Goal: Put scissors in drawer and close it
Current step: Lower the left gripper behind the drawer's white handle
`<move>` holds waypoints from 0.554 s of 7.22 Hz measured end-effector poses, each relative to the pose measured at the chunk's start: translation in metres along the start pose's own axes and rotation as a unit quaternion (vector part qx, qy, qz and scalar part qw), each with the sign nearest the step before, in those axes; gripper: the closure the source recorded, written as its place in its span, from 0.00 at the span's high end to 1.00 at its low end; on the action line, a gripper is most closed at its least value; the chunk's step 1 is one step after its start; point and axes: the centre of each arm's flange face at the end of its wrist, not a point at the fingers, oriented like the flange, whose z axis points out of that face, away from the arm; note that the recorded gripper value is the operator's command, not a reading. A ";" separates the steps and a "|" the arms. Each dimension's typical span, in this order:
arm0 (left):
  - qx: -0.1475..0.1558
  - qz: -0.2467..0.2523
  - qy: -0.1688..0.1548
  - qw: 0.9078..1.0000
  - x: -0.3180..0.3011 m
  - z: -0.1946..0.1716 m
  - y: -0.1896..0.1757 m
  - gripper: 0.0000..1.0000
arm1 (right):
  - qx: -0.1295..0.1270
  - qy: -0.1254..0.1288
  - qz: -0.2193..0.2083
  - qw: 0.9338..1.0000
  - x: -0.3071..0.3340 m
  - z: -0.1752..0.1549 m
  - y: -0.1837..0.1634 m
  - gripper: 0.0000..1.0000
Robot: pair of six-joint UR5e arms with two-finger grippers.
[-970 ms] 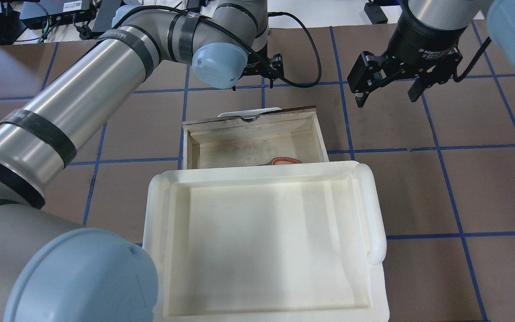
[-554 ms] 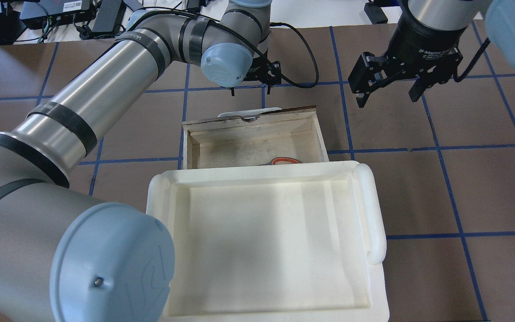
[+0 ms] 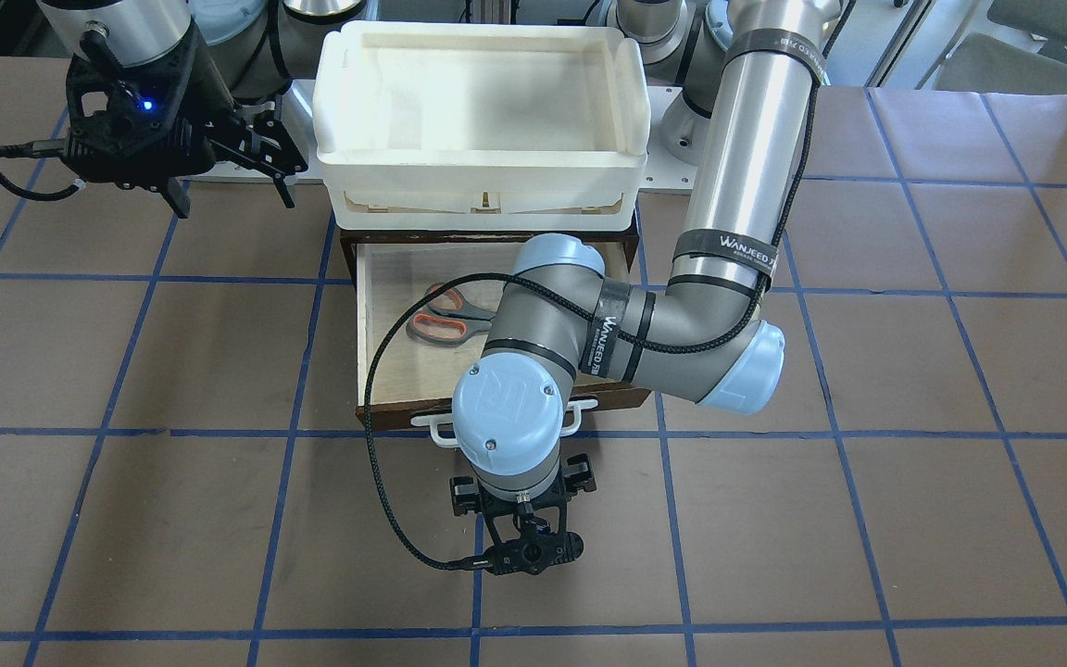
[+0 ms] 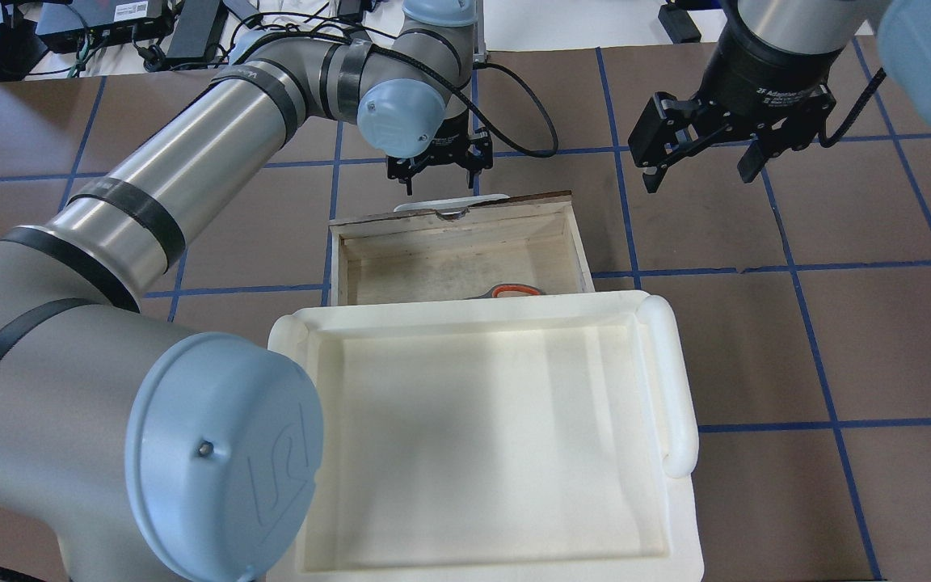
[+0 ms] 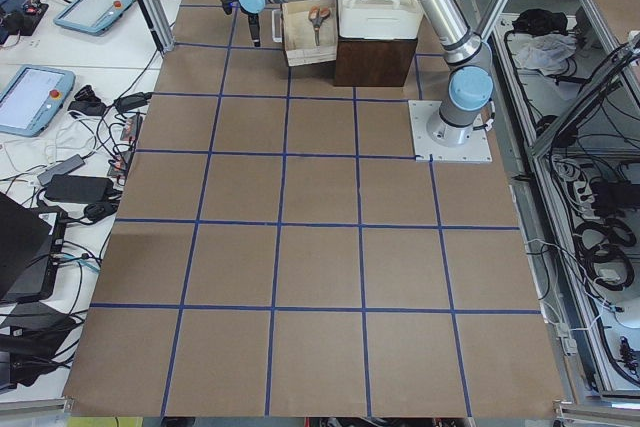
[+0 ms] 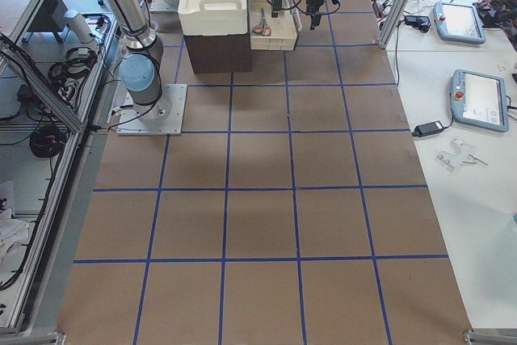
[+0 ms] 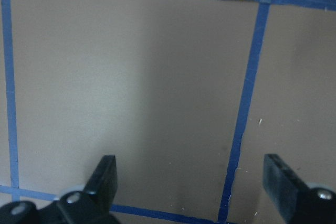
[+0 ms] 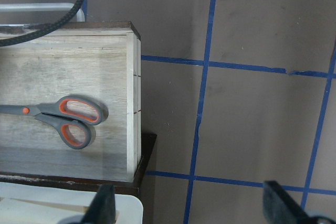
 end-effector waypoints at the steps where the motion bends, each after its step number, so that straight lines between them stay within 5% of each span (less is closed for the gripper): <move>1: -0.018 -0.005 0.000 1.000 0.000 0.006 0.002 1.00 | 0.000 -0.001 0.000 1.000 0.000 0.000 0.000 1.00; 4: -0.042 -0.012 0.007 0.999 0.003 0.017 0.004 1.00 | -0.001 -0.003 0.000 1.000 0.000 0.001 -0.001 1.00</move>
